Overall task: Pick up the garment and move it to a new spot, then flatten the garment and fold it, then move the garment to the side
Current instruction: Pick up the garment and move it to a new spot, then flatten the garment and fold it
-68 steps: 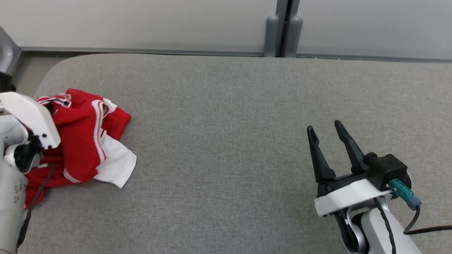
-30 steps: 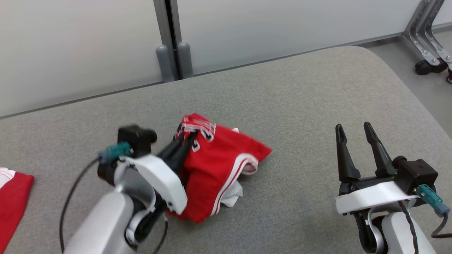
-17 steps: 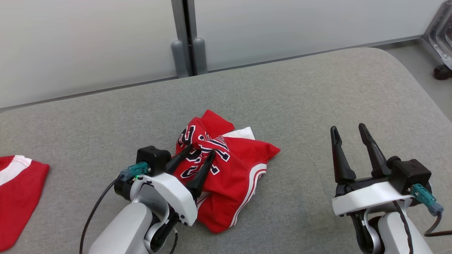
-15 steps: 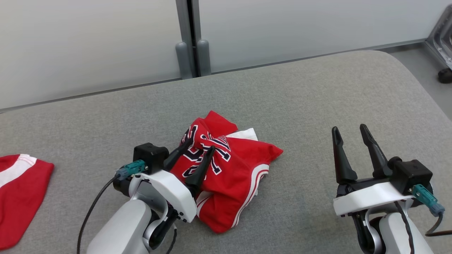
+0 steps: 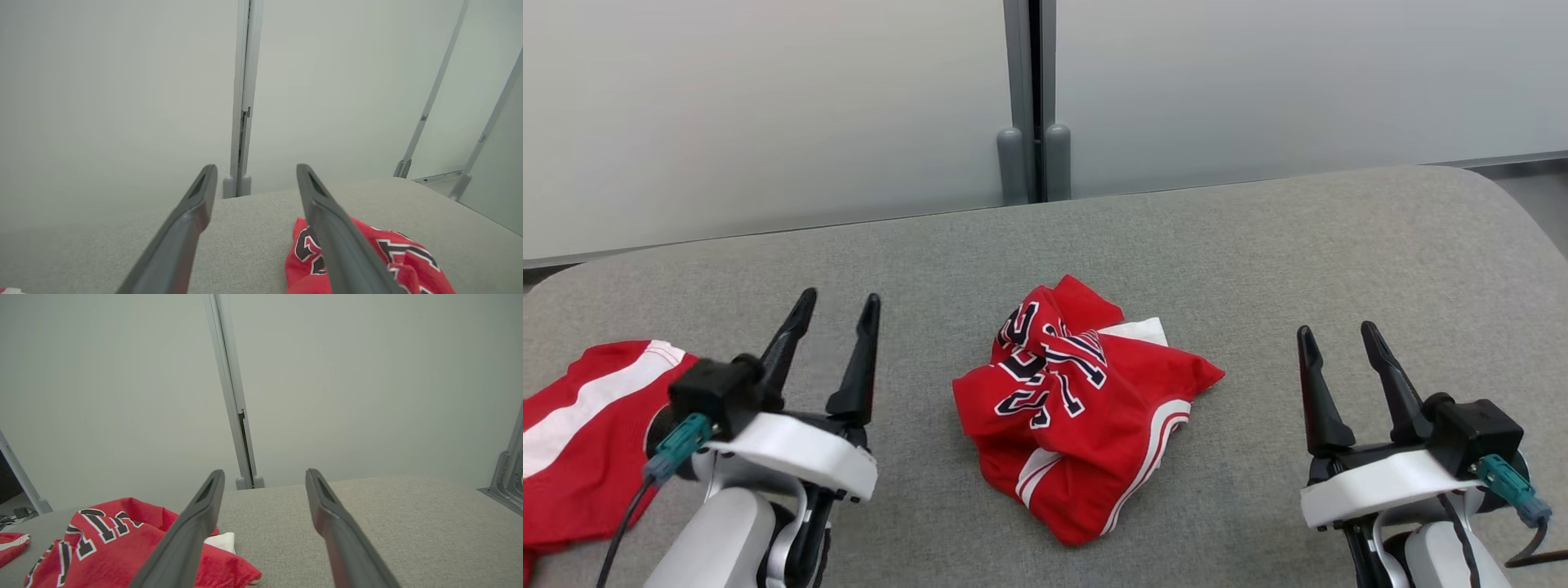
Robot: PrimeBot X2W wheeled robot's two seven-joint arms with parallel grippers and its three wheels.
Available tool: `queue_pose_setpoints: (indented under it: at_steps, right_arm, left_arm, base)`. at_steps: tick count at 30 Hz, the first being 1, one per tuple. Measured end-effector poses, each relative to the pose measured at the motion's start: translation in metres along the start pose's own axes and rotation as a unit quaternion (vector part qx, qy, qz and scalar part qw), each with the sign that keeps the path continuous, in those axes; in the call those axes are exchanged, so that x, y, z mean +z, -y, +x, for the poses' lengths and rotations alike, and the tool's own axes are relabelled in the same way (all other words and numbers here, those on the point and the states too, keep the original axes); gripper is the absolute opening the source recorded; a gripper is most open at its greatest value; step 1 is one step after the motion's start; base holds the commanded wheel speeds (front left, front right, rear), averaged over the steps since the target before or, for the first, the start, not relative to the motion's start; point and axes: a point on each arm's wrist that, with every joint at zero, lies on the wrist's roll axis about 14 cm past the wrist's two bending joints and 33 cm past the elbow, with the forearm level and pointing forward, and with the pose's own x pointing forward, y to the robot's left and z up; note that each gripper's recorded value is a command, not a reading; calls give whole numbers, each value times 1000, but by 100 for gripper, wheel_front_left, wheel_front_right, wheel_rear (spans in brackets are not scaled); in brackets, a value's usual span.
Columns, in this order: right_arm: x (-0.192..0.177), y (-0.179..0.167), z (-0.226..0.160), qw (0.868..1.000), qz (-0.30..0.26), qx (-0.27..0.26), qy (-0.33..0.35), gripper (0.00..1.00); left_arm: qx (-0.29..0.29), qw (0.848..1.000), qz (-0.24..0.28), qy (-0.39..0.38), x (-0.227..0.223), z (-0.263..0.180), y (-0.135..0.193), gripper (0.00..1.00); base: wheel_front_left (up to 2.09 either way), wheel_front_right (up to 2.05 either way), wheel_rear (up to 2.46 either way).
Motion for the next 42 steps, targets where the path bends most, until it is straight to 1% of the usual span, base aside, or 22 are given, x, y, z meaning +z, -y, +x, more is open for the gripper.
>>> queue_pose_setpoints:
  at_steps: [5, 11, 12, 16, 20, 23, 27, 42]
  right_arm:
    - [-1, 3, 1, 1000, -1, -4, -1, 100]
    - [-1, 6, 0, 1000, -2, -9, 1, 100]
    - [-4, 6, -2, 1000, -1, -9, -3, 100]
    - [-11, 5, -6, 1000, 1, -10, -14, 100]
    - [-13, 6, -6, 1000, 1, -10, -16, 100]
    - [-13, 5, -6, 1000, 0, -9, -17, 100]
    - [-12, 5, -7, 1000, 0, -9, -16, 100]
    - [-15, 6, -9, 1000, 0, -11, -20, 100]
  left_arm:
    - [67, 998, 3, -2, -8, -28, -32, 100]
    - [117, 993, -1, -6, -17, -49, -48, 100]
    - [128, 992, -8, -4, -17, -53, -50, 100]
    - [152, 988, -6, 12, -11, -60, -56, 100]
    - [154, 988, -10, 18, -12, -63, -51, 100]
    - [148, 989, 1, 28, -7, -62, -47, 100]
    - [144, 989, 1, 27, -9, -64, -43, 100]
    - [141, 990, 3, 27, -13, -65, -39, 100]
  base:
    - [0, 0, 0]
    - [0, 0, 0]
    - [0, 0, 0]
    - [0, 0, 0]
    - [0, 0, 0]
    - [0, 0, 0]
    - [0, 0, 0]
    - [0, 0, 0]
